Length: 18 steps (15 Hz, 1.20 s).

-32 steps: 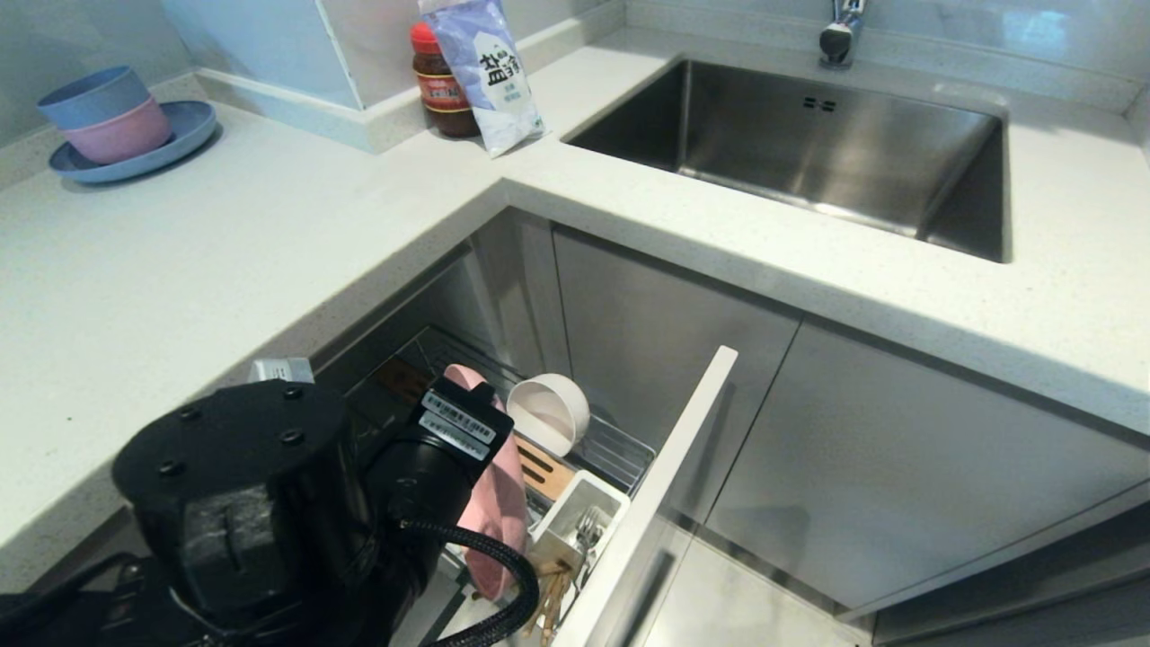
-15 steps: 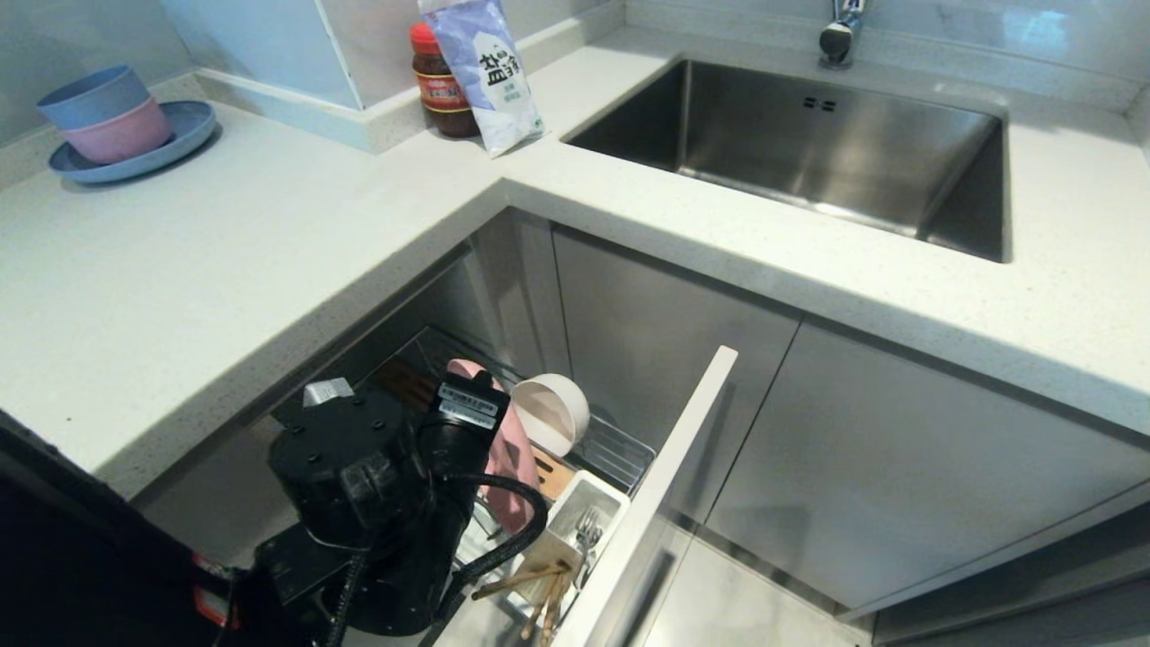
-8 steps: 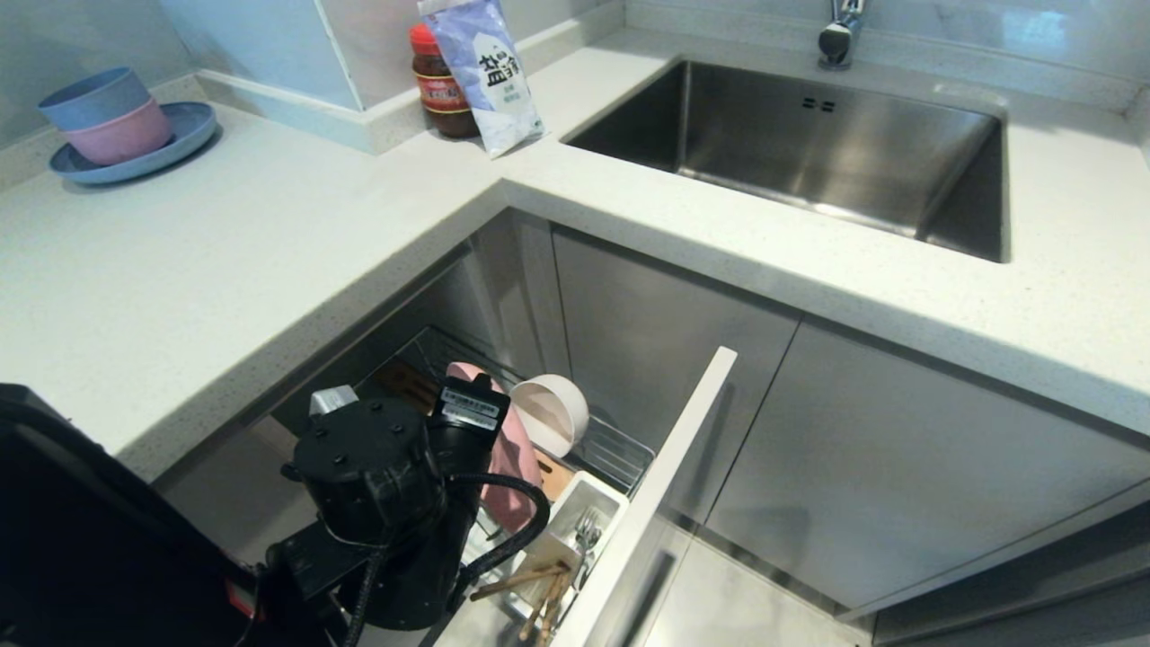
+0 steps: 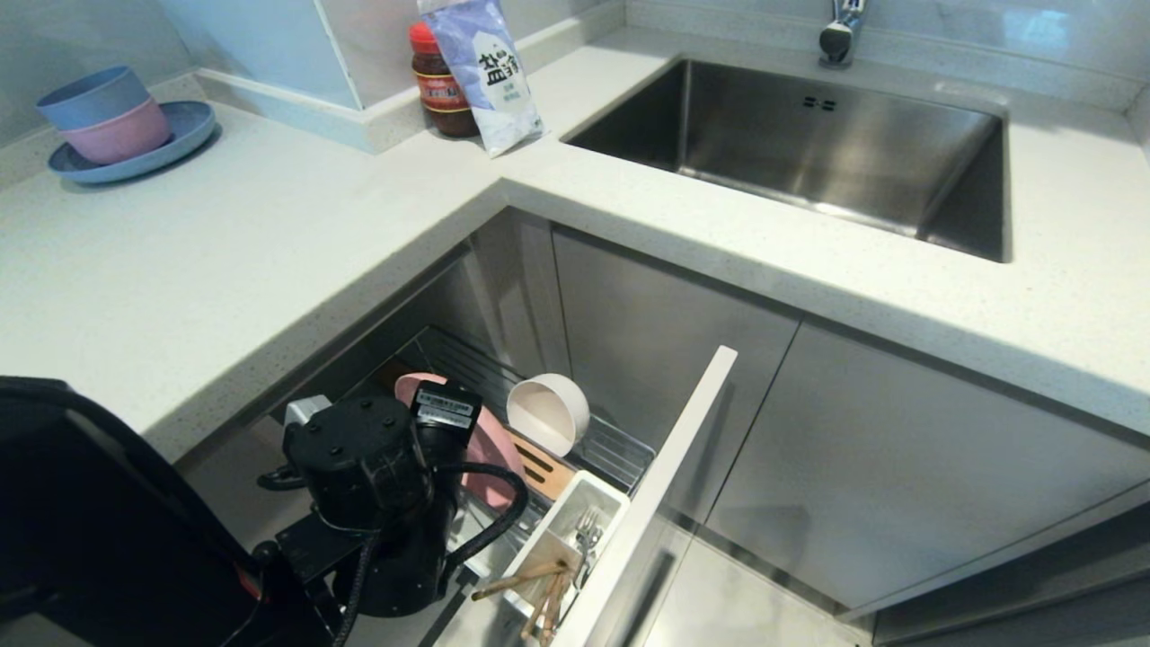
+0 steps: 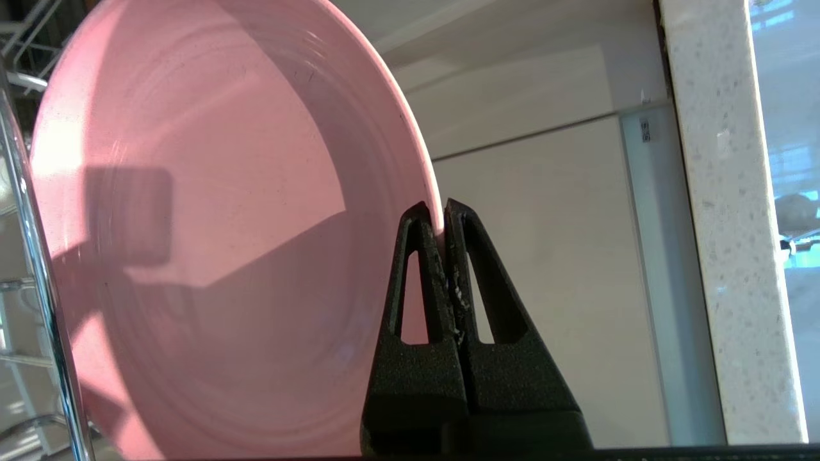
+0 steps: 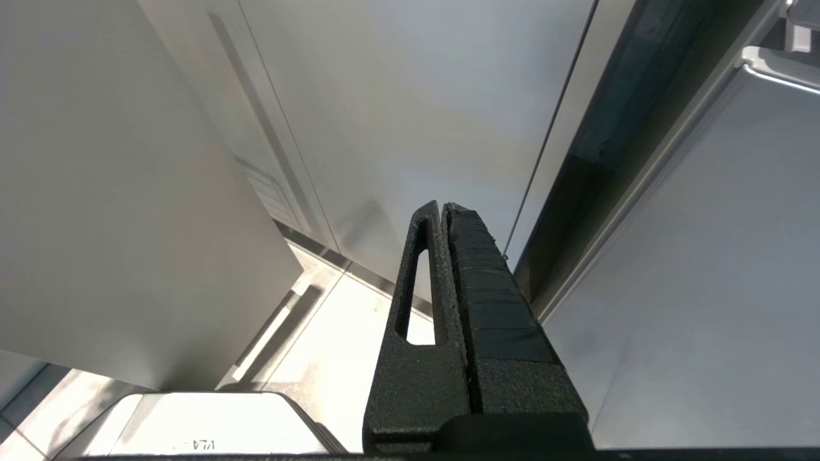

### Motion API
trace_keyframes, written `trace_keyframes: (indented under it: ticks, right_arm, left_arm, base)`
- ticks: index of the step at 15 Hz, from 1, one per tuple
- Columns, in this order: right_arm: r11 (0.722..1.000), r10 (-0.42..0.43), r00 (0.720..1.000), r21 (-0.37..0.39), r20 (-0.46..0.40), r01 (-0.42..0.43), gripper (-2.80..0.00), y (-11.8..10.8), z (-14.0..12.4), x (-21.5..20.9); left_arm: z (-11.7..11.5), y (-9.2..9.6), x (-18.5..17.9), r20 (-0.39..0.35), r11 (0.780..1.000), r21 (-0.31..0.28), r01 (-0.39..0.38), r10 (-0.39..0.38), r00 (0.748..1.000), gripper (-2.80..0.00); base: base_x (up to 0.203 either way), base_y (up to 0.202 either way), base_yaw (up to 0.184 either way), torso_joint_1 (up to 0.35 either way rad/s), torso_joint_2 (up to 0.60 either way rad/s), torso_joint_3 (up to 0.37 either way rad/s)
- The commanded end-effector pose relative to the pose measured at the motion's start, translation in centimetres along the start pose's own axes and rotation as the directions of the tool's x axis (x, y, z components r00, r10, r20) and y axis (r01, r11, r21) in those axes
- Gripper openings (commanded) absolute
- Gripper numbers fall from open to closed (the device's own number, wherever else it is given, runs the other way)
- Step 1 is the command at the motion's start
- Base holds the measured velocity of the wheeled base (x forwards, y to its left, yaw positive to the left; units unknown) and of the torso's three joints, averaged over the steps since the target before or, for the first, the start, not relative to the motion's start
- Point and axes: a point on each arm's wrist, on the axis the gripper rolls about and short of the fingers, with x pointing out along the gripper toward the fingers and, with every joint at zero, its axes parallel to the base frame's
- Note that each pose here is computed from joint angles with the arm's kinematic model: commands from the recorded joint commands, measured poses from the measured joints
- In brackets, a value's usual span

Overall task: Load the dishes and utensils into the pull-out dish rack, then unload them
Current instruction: Pick up the plate and place it in the cupboard

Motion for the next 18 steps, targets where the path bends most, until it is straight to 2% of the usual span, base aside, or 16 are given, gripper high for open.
trace_keyframes:
  ticks: [1,6,14,18]
  right_arm:
    - [1.0,-0.001,1.0,0.0,0.002,0.001,-2.8,0.0,0.0,0.0]
    - [1.0,-0.001,1.0,0.0,0.002,0.001,-2.8,0.0,0.0,0.0]
    - [1.0,-0.001,1.0,0.0,0.002,0.001,-2.8,0.0,0.0,0.0]
    - [1.0,-0.001,1.0,0.0,0.002,0.001,-2.8,0.0,0.0,0.0]
  left_arm:
    - [0.2,0.3,0.3,0.016,1.0,-0.006,-0.011,0.011,1.0,-2.8]
    - [-0.6,1.7,1.0,0.011,0.998,0.03,-0.051,0.051,0.999,-2.8]
    - [-1.5,3.1,1.6,0.0,0.994,0.053,-0.091,0.091,0.996,-2.8]
    - [-1.4,3.1,1.6,-0.007,0.995,0.054,-0.088,0.088,0.996,-2.8]
  base:
    - [0.0,0.0,0.0,0.0,0.0,0.0]
    - [0.0,0.0,0.0,0.0,0.0,0.0]
    - [0.0,0.0,0.0,0.0,0.0,0.0]
    - [0.0,0.0,0.0,0.0,0.0,0.0]
